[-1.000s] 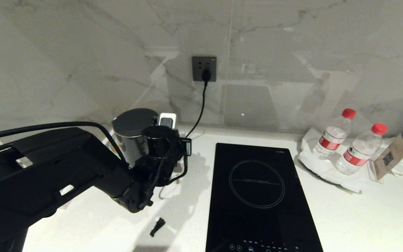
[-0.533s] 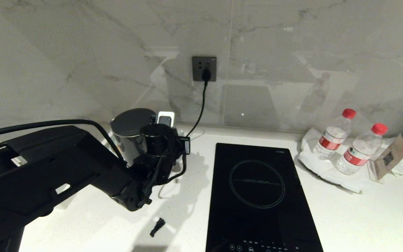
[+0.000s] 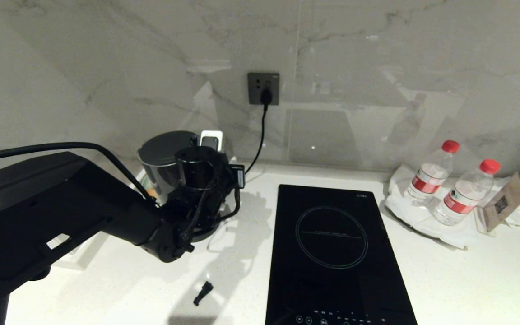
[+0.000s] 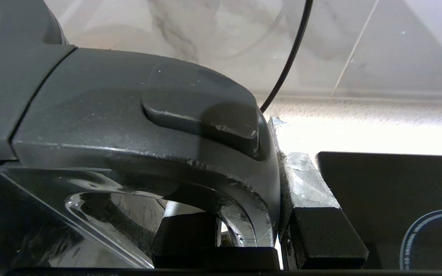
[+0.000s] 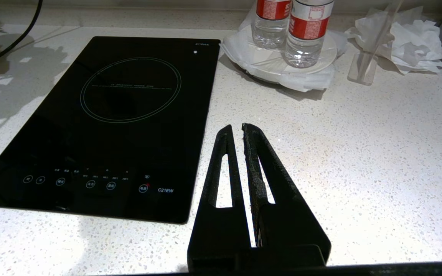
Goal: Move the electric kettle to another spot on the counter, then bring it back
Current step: Pick up the kettle, then place it by the sink
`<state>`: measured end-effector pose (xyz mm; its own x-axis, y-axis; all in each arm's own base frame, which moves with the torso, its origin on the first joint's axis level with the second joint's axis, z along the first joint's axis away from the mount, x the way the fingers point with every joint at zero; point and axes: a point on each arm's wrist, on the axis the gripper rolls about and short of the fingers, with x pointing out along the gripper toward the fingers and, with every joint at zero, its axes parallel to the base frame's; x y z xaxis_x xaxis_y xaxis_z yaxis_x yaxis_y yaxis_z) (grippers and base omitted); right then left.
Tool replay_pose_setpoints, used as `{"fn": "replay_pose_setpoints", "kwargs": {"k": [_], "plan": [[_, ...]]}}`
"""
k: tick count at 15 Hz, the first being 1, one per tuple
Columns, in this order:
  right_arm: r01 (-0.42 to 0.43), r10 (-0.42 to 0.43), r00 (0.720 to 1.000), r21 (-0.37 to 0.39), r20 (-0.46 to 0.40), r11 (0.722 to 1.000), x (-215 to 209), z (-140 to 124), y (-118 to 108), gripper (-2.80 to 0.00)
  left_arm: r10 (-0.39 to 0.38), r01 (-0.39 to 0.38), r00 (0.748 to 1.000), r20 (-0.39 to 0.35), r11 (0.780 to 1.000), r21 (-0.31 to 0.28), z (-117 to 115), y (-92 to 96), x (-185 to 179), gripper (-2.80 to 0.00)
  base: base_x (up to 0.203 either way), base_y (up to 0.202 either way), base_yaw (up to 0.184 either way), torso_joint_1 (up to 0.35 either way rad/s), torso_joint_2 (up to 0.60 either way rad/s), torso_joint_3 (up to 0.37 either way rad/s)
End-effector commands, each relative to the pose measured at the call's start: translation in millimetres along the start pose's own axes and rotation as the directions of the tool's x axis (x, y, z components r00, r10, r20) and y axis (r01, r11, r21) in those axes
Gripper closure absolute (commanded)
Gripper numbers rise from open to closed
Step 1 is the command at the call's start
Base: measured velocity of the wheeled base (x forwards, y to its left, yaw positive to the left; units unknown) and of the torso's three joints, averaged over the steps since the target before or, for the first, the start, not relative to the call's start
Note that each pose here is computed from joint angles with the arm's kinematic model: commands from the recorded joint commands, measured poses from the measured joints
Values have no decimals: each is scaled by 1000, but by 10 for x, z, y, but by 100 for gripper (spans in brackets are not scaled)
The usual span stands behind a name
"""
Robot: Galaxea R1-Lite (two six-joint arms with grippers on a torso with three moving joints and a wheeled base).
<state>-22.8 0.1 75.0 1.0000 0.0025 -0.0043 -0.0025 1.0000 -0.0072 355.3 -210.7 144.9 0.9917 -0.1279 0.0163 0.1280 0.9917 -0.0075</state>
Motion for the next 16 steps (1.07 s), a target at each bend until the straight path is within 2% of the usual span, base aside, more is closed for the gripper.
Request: {"fn": "replay_pose_setpoints", "kwargs": {"k": [1,6,9,16], "plan": [[-1,1,1000,0,-2,1000,1,0,0,0,3,-2,999,32,1000,-14,138,23,-54,0,0,0,0,0,0,0],[-1,1,1000,0,-2,1000,1,0,0,0,-2,2,999,32,1000,-11,387,48,-202,0,0,0,0,0,0,0],[-1,1,1000,0,0,1000,0,0,0,0,-29,29,1000,5,1000,5,575,84,-492,0,0,0,0,0,0,0],[-1,1,1000,0,1,1000,0,1,0,0,-50,51,999,-21,998,38,679,349,-1132,0,0,0,0,0,0,0]]}}
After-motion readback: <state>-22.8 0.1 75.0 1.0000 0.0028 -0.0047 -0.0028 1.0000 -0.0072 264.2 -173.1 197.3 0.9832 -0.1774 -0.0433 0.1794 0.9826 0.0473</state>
